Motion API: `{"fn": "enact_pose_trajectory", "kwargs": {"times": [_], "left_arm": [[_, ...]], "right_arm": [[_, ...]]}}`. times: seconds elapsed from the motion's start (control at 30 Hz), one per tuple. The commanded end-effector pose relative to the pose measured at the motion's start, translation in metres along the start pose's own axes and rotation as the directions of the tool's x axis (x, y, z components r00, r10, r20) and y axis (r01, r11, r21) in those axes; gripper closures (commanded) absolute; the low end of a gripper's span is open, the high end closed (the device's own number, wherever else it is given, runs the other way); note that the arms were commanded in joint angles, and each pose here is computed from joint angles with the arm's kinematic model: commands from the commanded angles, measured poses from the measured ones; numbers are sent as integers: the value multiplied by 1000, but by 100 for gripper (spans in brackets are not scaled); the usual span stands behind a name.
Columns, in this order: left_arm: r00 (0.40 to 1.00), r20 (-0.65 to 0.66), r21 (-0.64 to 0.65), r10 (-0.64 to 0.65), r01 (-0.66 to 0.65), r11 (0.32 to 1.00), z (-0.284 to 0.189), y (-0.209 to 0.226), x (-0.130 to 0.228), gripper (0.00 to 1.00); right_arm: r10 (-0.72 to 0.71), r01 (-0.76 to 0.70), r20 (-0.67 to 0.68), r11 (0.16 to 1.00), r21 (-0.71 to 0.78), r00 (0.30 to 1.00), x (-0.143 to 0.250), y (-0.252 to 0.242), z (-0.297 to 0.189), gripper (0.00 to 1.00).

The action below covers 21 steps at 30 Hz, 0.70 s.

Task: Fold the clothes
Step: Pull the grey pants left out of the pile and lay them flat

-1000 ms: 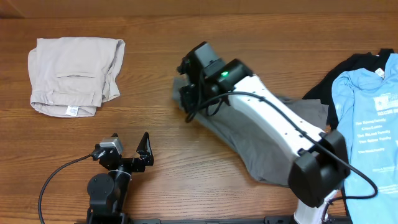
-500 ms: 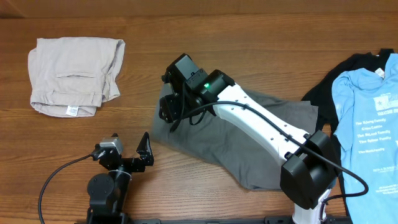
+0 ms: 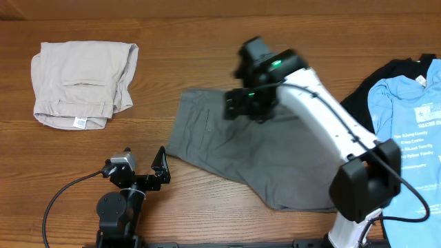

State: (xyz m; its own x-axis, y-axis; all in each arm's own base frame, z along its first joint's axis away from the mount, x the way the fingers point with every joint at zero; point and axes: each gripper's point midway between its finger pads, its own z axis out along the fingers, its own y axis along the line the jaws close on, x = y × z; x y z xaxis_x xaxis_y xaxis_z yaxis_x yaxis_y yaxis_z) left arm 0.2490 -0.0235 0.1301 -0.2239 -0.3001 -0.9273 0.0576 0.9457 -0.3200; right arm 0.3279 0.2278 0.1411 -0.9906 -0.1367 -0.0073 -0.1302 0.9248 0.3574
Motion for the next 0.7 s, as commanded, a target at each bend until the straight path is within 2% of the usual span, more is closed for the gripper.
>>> {"fn": "enact_pose_trajectory", "kwargs": {"times": [0.0, 0.1, 0.17, 0.23, 0.37, 0.47, 0.53, 0.67], "left_arm": [[1000, 5, -1, -5, 5, 1000, 0, 0, 0, 0], [1000, 7, -3, -4, 4, 1000, 0, 1, 0, 0], [998, 55, -67, 1, 2, 998, -1, 11, -10, 0], [996, 89, -140, 5, 8, 990, -3, 23, -17, 0], [998, 67, -184, 12, 1, 983, -4, 32, -11, 0], [989, 142, -329, 48, 1, 944, -12, 55, -28, 0], [990, 134, -387, 53, 3, 922, -15, 66, -25, 0], [989, 137, -385, 53, 4, 923, -15, 65, -26, 0]], "right_arm": [[72, -77, 51, 990, 116, 996, -4, -48, -34, 21], [170, -172, 27, 969, 177, 985, 4, -86, -45, 15], [227, -227, 22, 953, 200, 974, 7, -107, -50, 10], [280, -277, 16, 939, 203, 960, 10, -125, -53, 9], [369, -361, 7, 907, 216, 930, 18, -158, -49, 6], [413, -401, -5, 887, 227, 911, 25, -177, -40, 3], [439, -425, -12, 876, 228, 898, 30, -188, -31, 2], [483, -467, -16, 854, 228, 875, 39, -209, -15, 2]]}}
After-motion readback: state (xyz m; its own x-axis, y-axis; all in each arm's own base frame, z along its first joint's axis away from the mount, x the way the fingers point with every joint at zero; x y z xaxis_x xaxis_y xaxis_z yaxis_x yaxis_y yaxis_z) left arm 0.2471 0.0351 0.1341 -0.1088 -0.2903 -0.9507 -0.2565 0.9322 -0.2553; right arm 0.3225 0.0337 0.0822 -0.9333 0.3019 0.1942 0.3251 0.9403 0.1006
